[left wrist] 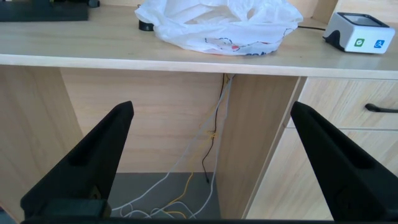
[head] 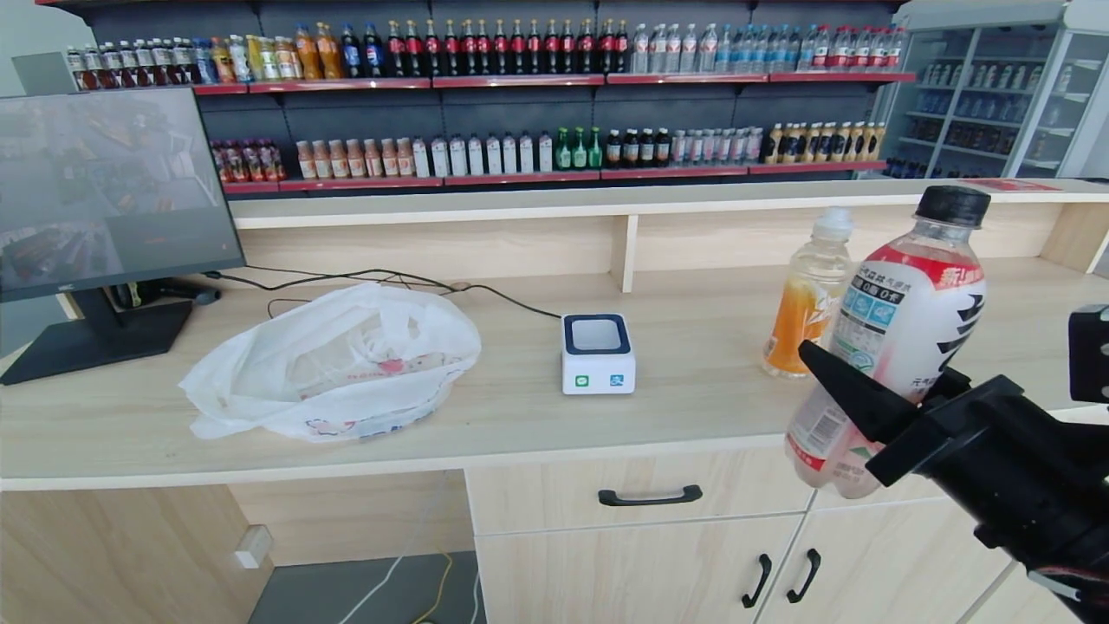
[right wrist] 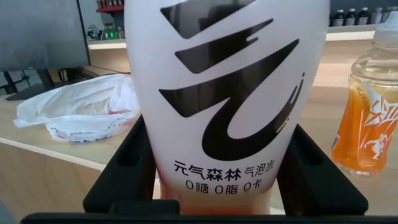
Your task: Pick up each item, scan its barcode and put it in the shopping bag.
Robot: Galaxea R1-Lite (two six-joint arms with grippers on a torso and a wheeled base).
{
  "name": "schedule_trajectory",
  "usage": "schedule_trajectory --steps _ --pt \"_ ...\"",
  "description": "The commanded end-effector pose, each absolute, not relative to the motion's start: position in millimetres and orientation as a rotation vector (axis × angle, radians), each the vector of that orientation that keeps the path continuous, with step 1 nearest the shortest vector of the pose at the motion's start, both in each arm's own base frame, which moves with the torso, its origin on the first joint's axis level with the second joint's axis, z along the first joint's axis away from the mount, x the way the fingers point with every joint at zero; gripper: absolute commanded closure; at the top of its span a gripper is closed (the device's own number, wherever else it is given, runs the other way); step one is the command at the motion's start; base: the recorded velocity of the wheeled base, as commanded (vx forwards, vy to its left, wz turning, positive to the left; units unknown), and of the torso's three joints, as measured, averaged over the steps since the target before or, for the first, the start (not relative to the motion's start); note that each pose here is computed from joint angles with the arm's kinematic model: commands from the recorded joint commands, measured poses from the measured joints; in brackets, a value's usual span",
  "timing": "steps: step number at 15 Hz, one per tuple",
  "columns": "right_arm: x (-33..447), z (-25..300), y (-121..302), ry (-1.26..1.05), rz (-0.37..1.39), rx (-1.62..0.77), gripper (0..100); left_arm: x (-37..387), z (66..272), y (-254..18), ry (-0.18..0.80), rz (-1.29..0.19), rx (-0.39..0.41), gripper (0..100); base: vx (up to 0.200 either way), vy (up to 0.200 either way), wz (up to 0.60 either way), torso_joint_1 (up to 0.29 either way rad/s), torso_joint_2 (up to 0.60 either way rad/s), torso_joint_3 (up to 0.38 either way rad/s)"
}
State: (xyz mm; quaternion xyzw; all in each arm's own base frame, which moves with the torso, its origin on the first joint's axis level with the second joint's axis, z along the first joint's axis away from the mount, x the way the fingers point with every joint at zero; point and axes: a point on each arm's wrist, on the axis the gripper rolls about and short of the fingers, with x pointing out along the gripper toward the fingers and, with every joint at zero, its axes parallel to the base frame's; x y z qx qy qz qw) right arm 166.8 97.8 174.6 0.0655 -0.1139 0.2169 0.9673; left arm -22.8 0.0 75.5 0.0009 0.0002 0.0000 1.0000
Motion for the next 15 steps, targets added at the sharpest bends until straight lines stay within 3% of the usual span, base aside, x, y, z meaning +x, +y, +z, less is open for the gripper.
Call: schedule_trajectory --steps 1,6,10,11,15 --pt "165 174 100 -0.224 0.455 0.136 100 -23 75 0 0.0 0.0 0.002 0 0.0 0.0 0.0 0.0 0.0 0.0" --pt "145 169 118 -0.15 0.622 0.293 100 -23 75 0 0.0 0.0 0.002 0 0.0 0.0 0.0 0.0 0.0 0.0" --pt "143 172 126 -0.078 0.945 0.395 100 -23 75 0 0.0 0.0 0.002 0 0.0 0.0 0.0 0.0 0.0 0.0" --pt "143 172 127 -0.072 0.958 0.401 100 -23 75 0 0.0 0.0 0.002 0 0.0 0.0 0.0 0.0 0.0 0.0" --pt "156 204 144 -0.11 1.054 0.598 100 -23 75 0 0.0 0.0 0.002 0 0.0 0.0 0.0 0.0 0.0 0.0"
